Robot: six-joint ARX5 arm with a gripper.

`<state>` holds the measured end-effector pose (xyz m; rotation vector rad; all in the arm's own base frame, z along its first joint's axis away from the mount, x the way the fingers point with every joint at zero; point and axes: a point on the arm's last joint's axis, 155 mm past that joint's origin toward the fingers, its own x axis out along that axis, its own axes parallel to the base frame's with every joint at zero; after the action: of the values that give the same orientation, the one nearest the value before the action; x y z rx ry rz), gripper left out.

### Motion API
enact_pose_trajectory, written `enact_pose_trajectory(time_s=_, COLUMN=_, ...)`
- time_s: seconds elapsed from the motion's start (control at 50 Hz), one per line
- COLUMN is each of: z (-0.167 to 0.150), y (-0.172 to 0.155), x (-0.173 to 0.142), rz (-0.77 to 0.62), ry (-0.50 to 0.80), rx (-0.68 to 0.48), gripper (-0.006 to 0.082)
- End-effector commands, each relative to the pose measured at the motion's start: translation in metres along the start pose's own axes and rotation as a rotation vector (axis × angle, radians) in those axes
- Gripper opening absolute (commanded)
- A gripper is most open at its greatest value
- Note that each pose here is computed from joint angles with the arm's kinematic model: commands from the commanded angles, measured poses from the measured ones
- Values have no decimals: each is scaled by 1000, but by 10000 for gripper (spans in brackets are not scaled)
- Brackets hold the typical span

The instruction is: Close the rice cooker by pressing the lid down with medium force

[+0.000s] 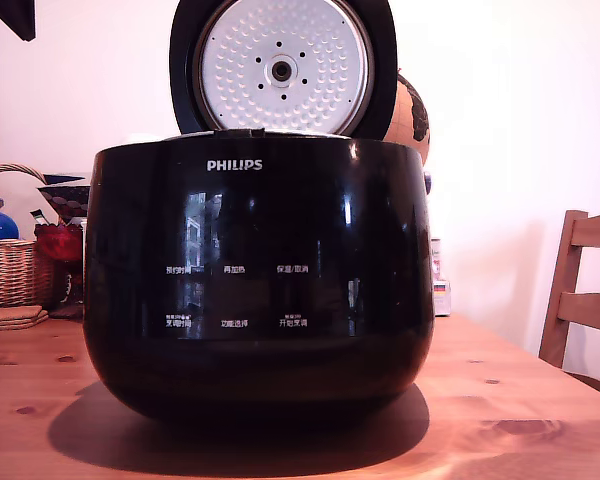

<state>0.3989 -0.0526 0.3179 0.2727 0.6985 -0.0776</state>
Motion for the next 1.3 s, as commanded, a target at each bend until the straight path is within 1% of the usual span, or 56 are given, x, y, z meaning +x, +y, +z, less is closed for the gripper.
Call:
enact_pose_trajectory(time_s=0.0, z=10, y=3, x=1, rz=7, ry=-37, rx=20, gripper=-24)
enact_pose_trajectory(time_s=0.28, z=17, y=4, x=0, rz=11, ry=-62, rx=15, gripper=-24)
enact_pose_trajectory(time_s=0.38, z=28, y=5, x=-1, rz=18, ry=-105, rx=7, gripper=-24)
enact_pose_trajectory(time_s=0.48, z=48, y=6, x=-3, rz=17, ry=-188, rx=-7, gripper=-24)
enact_pose_trajectory(time_s=0.64, z=90, y=-7, x=-15, rz=-68, ry=-364, rx=-17, gripper=-24)
enact_pose_trajectory(time_s=0.74, z=115, y=-20, x=-27, rz=-149, ry=-479, rx=-7, gripper=-24)
enact_pose_trajectory(time_s=0.78, z=123, y=-20, x=-29, rz=-152, ry=-514, rx=-7, gripper=-24)
enact_pose_trajectory(time_s=0.8, z=127, y=-26, x=-32, rz=-187, ry=-534, rx=-7, gripper=-24)
enact_pose_trajectory(time_s=0.84, z=133, y=-26, x=-33, rz=-189, ry=-559, rx=-10, gripper=-24)
enact_pose_trajectory(time_s=0.88, z=139, y=-34, x=-33, rz=-237, ry=-580, rx=-23, gripper=-24)
enact_pose_trajectory(time_s=0.94, z=143, y=-39, x=-33, rz=-276, ry=-590, rx=-41, gripper=-24)
enact_pose_trajectory(time_s=1.04, z=147, y=-50, x=-23, rz=-343, ry=-578, rx=-69, gripper=-24)
enact_pose_trajectory(time_s=1.2, z=158, y=-67, x=-14, rz=-441, ry=-572, rx=-85, gripper=-24)
enact_pose_trajectory(time_s=1.28, z=164, y=-76, x=-12, rz=-510, ry=-559, rx=-127, gripper=-24)
